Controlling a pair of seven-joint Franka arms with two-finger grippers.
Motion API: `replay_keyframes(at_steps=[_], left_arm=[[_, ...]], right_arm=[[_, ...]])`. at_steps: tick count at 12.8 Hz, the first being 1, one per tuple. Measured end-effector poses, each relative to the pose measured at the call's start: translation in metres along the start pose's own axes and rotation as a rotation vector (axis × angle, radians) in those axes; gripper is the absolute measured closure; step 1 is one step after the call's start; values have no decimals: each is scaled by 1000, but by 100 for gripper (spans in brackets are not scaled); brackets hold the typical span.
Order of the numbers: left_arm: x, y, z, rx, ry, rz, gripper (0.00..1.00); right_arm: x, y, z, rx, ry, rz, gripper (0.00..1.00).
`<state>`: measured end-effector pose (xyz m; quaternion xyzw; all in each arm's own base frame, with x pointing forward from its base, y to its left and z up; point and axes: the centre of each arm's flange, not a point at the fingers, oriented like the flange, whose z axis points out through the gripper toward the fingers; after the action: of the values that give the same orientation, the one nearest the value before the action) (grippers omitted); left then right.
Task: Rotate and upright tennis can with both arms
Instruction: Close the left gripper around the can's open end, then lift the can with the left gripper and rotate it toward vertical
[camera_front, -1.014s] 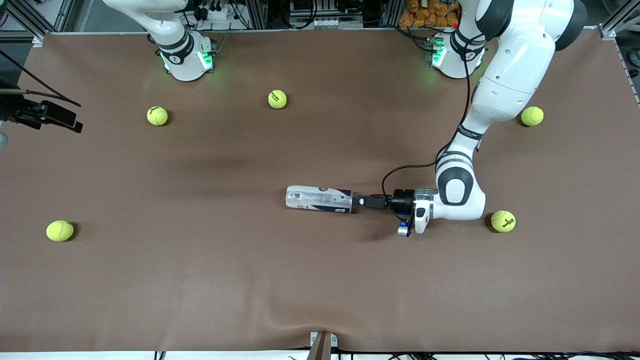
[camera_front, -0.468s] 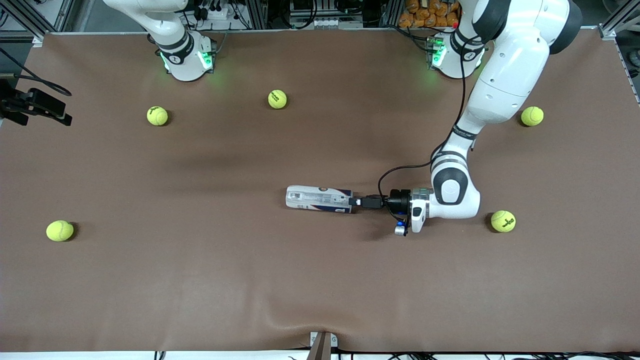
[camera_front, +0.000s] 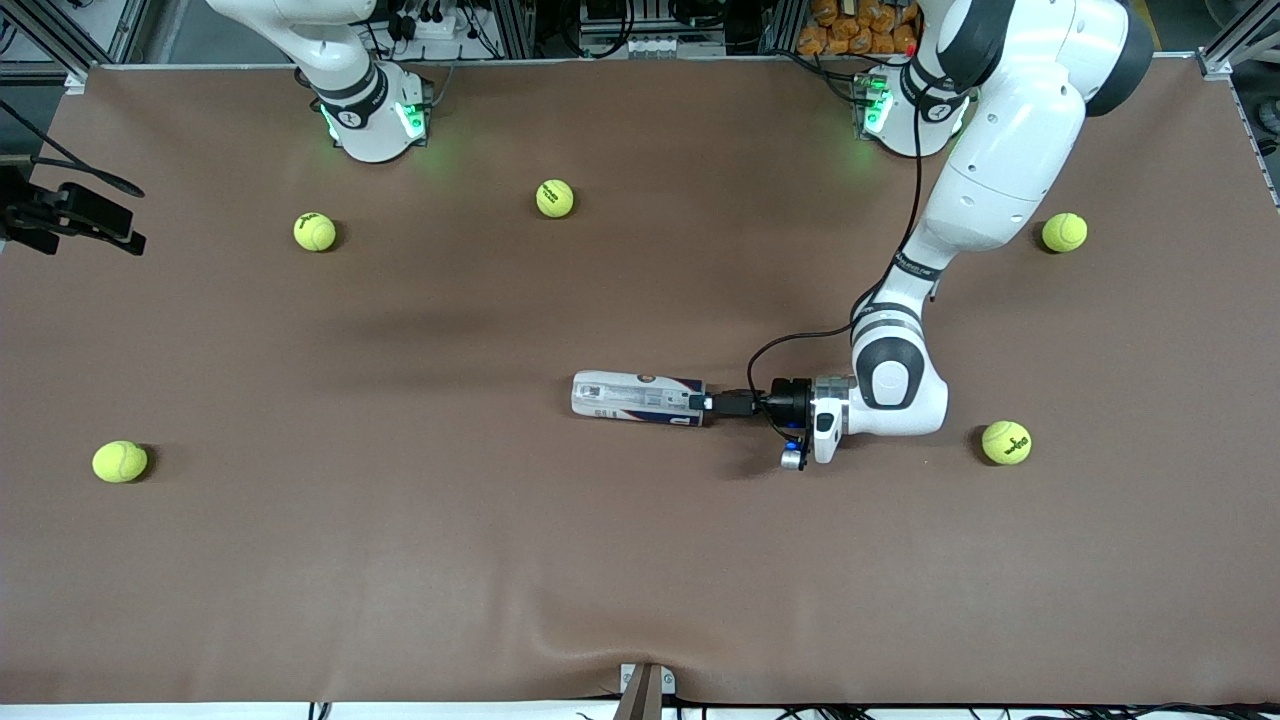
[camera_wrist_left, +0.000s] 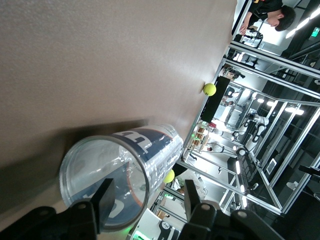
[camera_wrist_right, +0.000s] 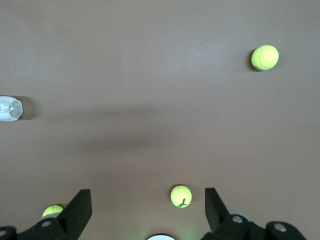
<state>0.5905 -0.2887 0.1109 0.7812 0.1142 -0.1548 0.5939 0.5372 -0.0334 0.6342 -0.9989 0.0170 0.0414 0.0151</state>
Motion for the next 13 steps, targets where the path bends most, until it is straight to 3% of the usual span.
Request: replay_keyframes(at_steps=[2, 5, 9, 13], left_arm=[[-2, 0, 10, -14, -2, 2, 46], [-2, 3, 19, -19, -6, 8, 52], [1, 13, 21, -26, -4, 27, 97], [8, 36, 20, -45, 4, 67, 97]], right_arm=[[0, -2, 0, 0, 0, -3, 0], [0, -3, 0, -1, -1, -6, 0], [0, -3, 1, 0, -4, -6, 0], [1, -3, 4, 0, -10, -7, 0]])
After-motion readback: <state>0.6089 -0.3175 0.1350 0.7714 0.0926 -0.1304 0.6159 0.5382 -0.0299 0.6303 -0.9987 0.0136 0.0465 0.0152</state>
